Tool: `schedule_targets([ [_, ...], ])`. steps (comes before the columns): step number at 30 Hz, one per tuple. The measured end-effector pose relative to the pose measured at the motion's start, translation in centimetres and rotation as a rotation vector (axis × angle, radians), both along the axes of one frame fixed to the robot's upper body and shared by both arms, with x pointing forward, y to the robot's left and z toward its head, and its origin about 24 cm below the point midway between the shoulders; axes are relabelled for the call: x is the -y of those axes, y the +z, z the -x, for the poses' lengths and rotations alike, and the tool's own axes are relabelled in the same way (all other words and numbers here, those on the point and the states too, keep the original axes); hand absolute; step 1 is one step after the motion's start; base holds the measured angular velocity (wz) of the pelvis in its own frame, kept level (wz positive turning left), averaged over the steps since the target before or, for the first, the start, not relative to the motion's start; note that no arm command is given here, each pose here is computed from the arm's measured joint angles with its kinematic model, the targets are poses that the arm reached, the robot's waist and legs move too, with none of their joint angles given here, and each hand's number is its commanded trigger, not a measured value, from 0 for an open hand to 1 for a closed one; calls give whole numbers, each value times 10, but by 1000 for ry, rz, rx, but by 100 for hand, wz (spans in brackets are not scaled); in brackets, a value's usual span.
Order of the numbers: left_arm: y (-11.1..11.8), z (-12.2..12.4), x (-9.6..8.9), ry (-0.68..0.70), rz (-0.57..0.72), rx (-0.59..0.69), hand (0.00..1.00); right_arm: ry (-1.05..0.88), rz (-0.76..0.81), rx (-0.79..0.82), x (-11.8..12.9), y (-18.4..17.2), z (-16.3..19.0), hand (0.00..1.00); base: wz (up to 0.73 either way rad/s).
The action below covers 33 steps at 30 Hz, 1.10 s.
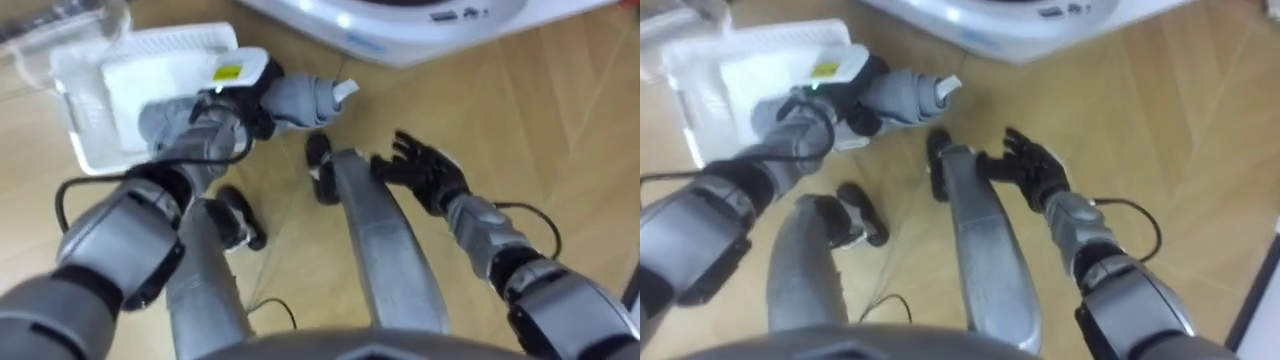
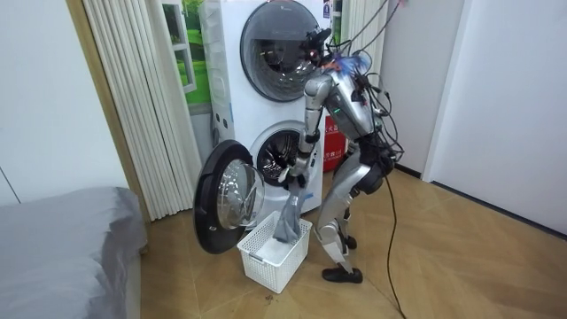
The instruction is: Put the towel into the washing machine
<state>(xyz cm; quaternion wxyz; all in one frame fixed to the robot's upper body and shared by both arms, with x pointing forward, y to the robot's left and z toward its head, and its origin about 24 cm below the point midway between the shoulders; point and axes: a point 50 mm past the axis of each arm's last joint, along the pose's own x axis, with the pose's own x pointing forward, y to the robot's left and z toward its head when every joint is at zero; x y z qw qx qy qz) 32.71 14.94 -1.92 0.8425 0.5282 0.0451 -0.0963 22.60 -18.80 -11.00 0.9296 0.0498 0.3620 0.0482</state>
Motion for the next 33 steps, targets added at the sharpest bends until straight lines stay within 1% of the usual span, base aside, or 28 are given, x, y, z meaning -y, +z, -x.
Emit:
schedule_targets([
  [2,0,1,-6,67,75,3,100,20,34,-21,5,-3,5,0,0],
  [3,-1,2,-7,82,97,1,100,29,42,-26,5,-4,7,0,0],
  [4,-1,2,-13,117,133,-4,100,48,54,-35,4,-6,9,0,-4],
  [5,-2,3,-14,146,184,-11,100,60,63,-42,4,-7,11,0,0],
  [6,-2,4,-14,158,215,-15,100,67,68,-43,4,-7,11,0,0],
  [8,-3,7,-16,199,340,-30,100,90,87,-56,4,-9,13,0,0],
  [9,-4,9,-16,208,371,-38,100,97,91,-57,4,-9,13,0,0],
  [11,-11,14,-13,245,484,-84,100,112,99,-65,3,-10,16,0,2],
  [12,-13,16,-12,255,512,-99,100,113,98,-64,3,-10,16,0,6],
  [13,-17,19,-9,272,566,-129,100,112,99,-63,3,-10,15,0,0],
  [18,-25,31,-1,240,692,-203,100,172,127,-57,0,-9,13,0,0],
  [20,-28,36,8,205,755,-252,100,189,137,-66,-1,-9,12,0,2],
  [21,-29,37,9,200,770,-266,100,191,137,-70,-1,-9,13,0,0],
  [23,-37,45,13,199,843,-327,100,189,124,-68,-2,-9,12,0,-4],
  [24,-39,47,13,202,858,-340,100,184,120,-66,-2,-9,12,0,-6],
  [26,-49,59,16,205,914,-406,100,183,110,-81,-3,-11,16,0,0],
  [27,-51,62,18,203,933,-422,100,185,106,-83,-3,-12,17,0,6],
  [29,-54,69,24,184,1009,-474,100,191,100,-87,-3,-12,18,0,7],
  [33,-57,73,32,172,1111,-546,100,202,105,-89,-4,-12,19,0,0],
])
